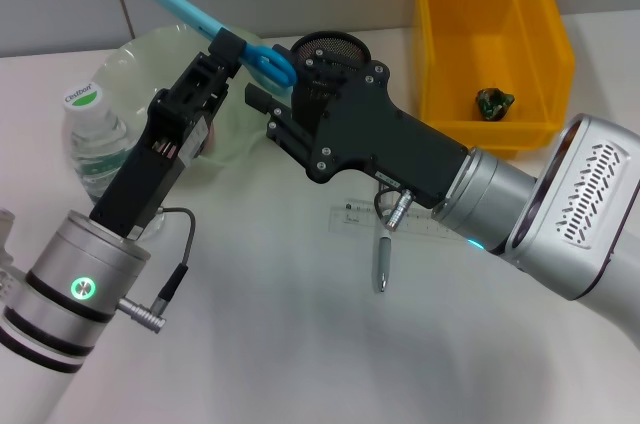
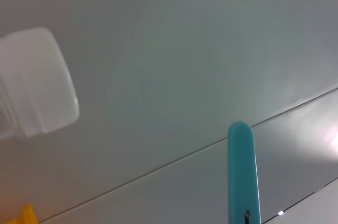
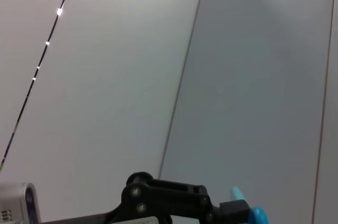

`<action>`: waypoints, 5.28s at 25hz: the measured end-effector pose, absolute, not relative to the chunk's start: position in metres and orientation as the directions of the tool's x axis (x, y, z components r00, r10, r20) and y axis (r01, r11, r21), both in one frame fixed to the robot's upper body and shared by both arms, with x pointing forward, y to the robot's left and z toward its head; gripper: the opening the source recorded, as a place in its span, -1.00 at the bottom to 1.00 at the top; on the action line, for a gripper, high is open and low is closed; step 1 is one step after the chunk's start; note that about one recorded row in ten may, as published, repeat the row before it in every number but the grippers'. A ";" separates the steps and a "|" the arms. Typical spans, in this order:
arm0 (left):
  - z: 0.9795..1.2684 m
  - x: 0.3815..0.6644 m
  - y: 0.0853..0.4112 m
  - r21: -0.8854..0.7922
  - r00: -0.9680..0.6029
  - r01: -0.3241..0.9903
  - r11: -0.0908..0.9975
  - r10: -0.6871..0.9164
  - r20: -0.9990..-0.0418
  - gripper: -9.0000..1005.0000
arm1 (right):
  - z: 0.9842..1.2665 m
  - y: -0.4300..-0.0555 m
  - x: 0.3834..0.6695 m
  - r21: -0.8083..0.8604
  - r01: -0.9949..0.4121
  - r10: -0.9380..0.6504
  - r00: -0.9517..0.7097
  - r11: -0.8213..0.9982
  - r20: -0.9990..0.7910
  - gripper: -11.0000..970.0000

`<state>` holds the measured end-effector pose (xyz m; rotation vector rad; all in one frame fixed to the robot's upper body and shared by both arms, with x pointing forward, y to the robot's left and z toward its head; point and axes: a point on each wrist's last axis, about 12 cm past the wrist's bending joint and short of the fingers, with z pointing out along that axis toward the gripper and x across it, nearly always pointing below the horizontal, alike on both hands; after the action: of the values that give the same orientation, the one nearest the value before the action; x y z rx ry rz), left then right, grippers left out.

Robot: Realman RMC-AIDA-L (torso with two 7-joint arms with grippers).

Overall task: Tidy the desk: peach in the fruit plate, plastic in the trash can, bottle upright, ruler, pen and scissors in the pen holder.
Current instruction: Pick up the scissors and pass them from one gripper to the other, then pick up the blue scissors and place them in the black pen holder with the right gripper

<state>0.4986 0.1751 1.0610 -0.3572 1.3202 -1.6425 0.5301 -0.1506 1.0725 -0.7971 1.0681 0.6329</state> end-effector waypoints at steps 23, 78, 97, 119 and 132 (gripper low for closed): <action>1.060 0.499 0.174 -0.873 -0.492 0.485 0.059 -0.807 -0.328 -0.45 | 1.072 -0.150 0.532 -0.258 -0.779 0.066 0.357 0.571 -0.932 -0.59; 1.063 0.501 0.178 -0.850 -0.480 0.523 0.067 -0.801 -0.358 0.66 | 1.073 -0.160 0.531 -0.238 -0.742 0.084 0.368 0.626 -0.926 -0.82; 1.092 0.517 0.197 -0.560 -0.436 0.824 0.087 -0.533 -0.725 0.68 | 1.072 -0.209 0.538 0.055 -0.658 0.267 0.226 0.751 -0.937 -0.78; 1.093 0.516 0.259 -0.113 -0.119 0.981 0.158 0.033 -0.992 0.68 | 1.120 -0.260 0.589 0.333 -0.771 0.248 -0.232 0.543 -0.941 -0.73; 1.086 0.518 0.267 -0.078 -0.106 0.978 0.193 0.137 -0.985 0.68 | 1.214 -0.268 0.629 0.351 -0.764 -0.078 -0.461 0.541 -0.884 -0.71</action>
<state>0.5178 0.2665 1.0859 1.1272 1.4682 -1.0612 0.6292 -0.2678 1.2142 -0.6884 1.8884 0.9716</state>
